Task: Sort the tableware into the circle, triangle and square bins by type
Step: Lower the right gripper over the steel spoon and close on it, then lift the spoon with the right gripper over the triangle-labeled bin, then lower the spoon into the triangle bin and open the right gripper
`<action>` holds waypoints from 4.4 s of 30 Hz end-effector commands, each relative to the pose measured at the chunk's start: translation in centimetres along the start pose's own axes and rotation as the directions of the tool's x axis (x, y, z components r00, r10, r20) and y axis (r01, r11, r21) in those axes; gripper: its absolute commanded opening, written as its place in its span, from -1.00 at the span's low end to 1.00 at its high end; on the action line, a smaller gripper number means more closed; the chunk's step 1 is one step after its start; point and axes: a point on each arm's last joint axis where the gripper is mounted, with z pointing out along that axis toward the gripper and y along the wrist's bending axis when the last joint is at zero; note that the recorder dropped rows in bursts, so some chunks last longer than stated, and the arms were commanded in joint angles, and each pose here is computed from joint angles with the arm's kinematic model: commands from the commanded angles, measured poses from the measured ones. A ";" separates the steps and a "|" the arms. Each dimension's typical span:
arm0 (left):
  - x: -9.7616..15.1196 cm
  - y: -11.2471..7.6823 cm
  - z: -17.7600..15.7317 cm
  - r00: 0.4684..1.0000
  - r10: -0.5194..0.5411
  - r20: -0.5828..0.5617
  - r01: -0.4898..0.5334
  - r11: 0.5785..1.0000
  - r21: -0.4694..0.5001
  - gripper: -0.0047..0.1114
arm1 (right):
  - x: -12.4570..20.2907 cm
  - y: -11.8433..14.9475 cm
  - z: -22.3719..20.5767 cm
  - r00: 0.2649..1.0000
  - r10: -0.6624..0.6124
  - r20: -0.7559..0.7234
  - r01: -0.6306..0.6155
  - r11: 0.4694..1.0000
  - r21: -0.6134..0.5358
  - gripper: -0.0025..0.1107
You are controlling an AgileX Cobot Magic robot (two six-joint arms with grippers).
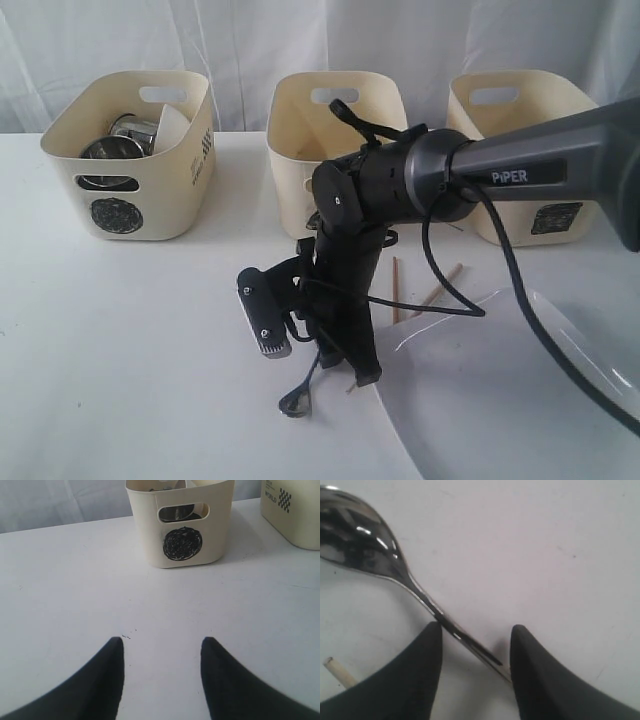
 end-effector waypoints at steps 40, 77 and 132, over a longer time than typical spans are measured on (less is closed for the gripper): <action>0.0 0.0 0.0 1.000 -0.013 0.008 0.013 1.000 -0.001 -0.01 | -6.4 -3.3 -4.0 0.954 0.151 0.259 -0.210 0.952 0.221 -0.96; 0.0 0.0 0.0 1.000 -0.013 0.008 0.013 1.000 -0.001 -0.01 | -9.3 -3.3 -7.9 0.734 0.419 0.535 -0.568 0.810 0.145 -0.96; 0.0 0.0 0.0 1.000 -0.013 0.008 0.013 1.000 -0.001 -0.01 | 8.4 -12.5 -10.2 0.332 0.338 0.881 -0.940 0.037 0.340 -0.96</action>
